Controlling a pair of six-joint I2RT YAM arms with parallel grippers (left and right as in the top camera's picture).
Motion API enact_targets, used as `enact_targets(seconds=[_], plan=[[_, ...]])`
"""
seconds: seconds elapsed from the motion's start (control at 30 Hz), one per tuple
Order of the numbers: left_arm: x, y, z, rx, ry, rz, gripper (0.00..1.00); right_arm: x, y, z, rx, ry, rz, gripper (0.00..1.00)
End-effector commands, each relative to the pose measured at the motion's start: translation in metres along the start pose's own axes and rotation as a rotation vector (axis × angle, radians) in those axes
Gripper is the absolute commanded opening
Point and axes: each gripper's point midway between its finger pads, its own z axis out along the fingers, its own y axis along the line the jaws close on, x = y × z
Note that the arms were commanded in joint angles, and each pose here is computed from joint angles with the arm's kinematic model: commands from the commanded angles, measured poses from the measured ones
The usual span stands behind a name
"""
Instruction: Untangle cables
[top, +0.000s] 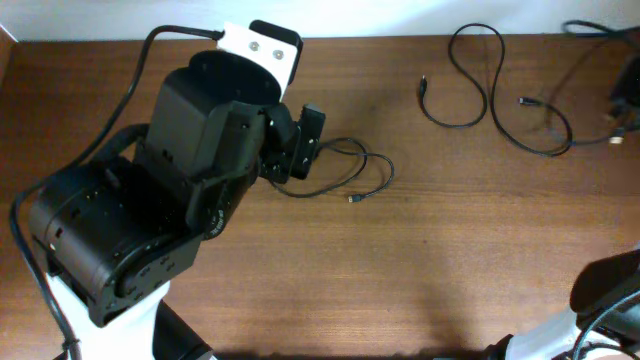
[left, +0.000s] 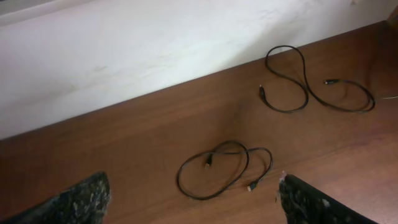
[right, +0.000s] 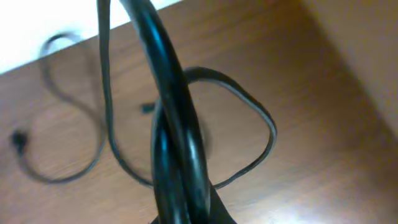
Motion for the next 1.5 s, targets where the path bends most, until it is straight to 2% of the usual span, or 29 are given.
enact_targets(seconds=[0.0,0.07,0.2,0.27,0.43,0.57,0.73,0.87,1.17,1.3,1.47], plan=[[0.000,0.001,-0.004,0.000,-0.009,-0.005,0.88,0.004,-0.060,0.000,0.080,0.007,0.117,0.04],[0.000,0.001,-0.004,0.000,-0.009,-0.009,0.88,0.012,-0.100,0.000,0.115,0.016,0.232,0.04],[0.000,0.002,-0.005,0.000,-0.010,-0.010,0.86,0.029,-0.145,0.010,0.155,0.051,0.313,0.04],[0.000,0.002,-0.005,-0.001,-0.010,-0.019,0.86,0.041,-0.145,0.030,0.144,0.096,0.315,0.04],[0.000,-0.005,-0.006,0.017,-0.012,-0.008,0.84,0.067,-0.107,0.109,0.030,0.219,0.280,0.04],[0.000,-0.032,-0.015,0.071,-0.029,0.038,0.84,0.051,-0.087,0.145,0.004,0.149,0.224,0.04],[0.002,-0.054,-0.025,0.105,-0.048,0.025,0.84,0.032,-0.088,0.165,0.009,0.057,0.167,0.04],[0.002,-0.056,-0.027,0.111,-0.050,0.010,0.84,0.005,-0.121,0.157,0.162,-0.040,0.139,0.04],[0.001,-0.056,-0.018,0.072,-0.043,0.021,0.84,0.045,-0.249,0.128,0.231,-0.031,0.375,0.04],[0.002,-0.059,-0.015,0.070,-0.036,0.025,0.80,0.042,-0.237,0.134,0.178,-0.039,0.392,0.04],[0.002,-0.059,-0.015,0.070,-0.036,0.025,0.79,0.038,-0.172,0.172,0.111,0.010,0.299,0.04]])
